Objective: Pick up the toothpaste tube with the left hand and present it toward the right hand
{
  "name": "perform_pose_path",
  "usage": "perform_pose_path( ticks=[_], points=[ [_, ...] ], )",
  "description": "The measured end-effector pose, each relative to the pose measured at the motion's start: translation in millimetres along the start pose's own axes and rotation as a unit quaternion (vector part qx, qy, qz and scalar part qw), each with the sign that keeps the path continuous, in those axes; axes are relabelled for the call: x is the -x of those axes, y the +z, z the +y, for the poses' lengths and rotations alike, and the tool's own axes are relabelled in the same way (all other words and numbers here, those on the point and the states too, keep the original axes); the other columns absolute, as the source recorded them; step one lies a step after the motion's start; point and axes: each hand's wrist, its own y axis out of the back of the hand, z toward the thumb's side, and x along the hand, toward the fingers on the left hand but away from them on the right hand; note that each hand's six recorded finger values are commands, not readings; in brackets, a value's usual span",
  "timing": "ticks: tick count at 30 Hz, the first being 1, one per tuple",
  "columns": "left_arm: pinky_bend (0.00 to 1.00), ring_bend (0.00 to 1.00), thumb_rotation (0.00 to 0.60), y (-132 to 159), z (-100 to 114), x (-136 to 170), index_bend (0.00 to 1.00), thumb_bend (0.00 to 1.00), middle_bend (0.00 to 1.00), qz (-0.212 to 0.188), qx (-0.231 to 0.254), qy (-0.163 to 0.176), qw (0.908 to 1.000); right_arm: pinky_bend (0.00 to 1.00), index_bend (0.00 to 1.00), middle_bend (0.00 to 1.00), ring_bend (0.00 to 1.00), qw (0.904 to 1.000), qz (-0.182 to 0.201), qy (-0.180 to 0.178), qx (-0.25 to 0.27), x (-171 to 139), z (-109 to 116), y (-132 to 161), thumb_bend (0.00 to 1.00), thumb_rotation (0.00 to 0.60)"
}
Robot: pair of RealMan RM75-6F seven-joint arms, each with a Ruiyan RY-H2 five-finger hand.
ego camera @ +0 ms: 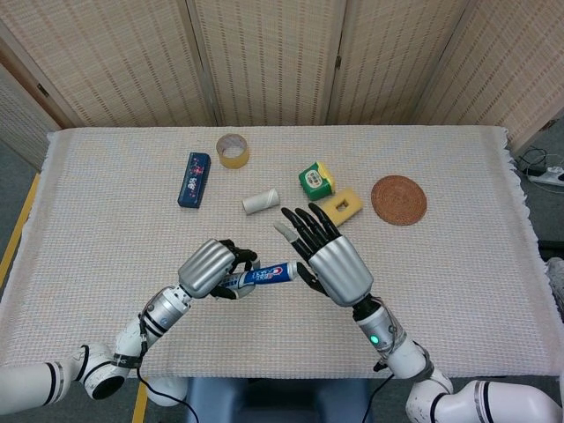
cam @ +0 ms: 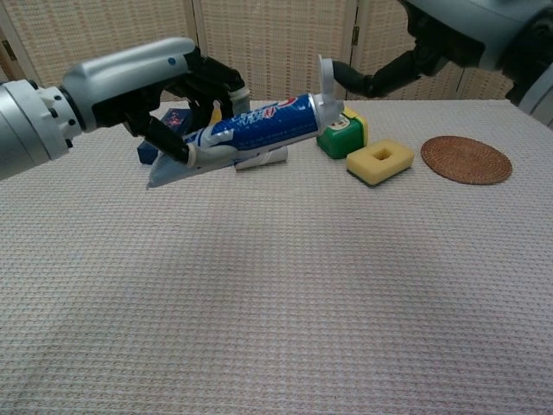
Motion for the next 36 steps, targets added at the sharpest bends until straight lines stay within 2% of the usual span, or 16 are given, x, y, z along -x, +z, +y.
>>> perform_pose_path(
  ticks=[7, 12, 18, 22, 25, 27, 30, 32, 36],
  points=[
    [0.54, 0.71, 0.6, -12, -2, 4, 0.75, 0.69, 0.76, 0.014, -0.006, 0.003, 0.9999, 0.0, 0.0, 0.04, 0.08, 0.9999, -0.012, -0.002, -0.004, -10, 6, -11, 0.48, 0.6],
    [0.52, 0.69, 0.6, -30, -12, 10, 0.73, 0.69, 0.76, 0.026, -0.043, -0.006, 0.9987, 0.0, 0.0, 0.04, 0.08, 0.999, -0.04, -0.021, -0.008, -31, 21, -34, 0.48, 0.6],
    [0.48, 0.65, 0.6, -57, -45, 13, 0.72, 0.69, 0.76, 0.037, -0.136, -0.034, 0.9895, 0.0, 0.0, 0.04, 0.08, 0.9957, -0.076, -0.048, -0.024, -59, 45, -65, 0.48, 0.6],
    [0.47, 0.63, 0.6, -65, -72, 9, 0.7, 0.68, 0.74, 0.044, -0.164, -0.049, 0.9843, 0.0, 0.0, 0.05, 0.08, 0.9943, -0.091, -0.053, -0.014, -68, 49, -77, 0.48, 0.6],
    [0.43, 0.55, 0.6, -68, -91, 3, 0.6, 0.61, 0.67, 0.051, -0.175, -0.06, 0.9815, 0.0, 0.0, 0.05, 0.08, 0.9933, -0.105, -0.048, -0.007, -74, 45, -88, 0.48, 0.6],
    [0.36, 0.4, 0.6, -71, -98, 0, 0.42, 0.54, 0.53, 0.057, -0.185, -0.068, 0.9787, 0.0, 0.0, 0.04, 0.08, 0.9925, -0.113, -0.044, -0.01, -78, 44, -96, 0.48, 0.6],
    [0.27, 0.24, 0.6, -73, -101, -2, 0.23, 0.48, 0.36, 0.065, -0.212, -0.074, 0.9724, 0.0, 0.0, 0.05, 0.08, 0.9912, -0.125, -0.043, -0.011, -83, 45, -104, 0.48, 0.6],
    [0.25, 0.2, 0.6, -73, -101, -2, 0.18, 0.47, 0.31, 0.071, -0.219, -0.077, 0.9701, 0.0, 0.0, 0.05, 0.08, 0.99, -0.133, -0.043, -0.015, -86, 46, -111, 0.48, 0.6],
    [0.24, 0.19, 0.6, -74, -93, 5, 0.17, 0.47, 0.29, 0.083, -0.216, -0.074, 0.97, 0.0, 0.0, 0.05, 0.08, 0.9888, -0.144, -0.033, -0.019, -95, 47, -123, 0.48, 0.6]
  ],
)
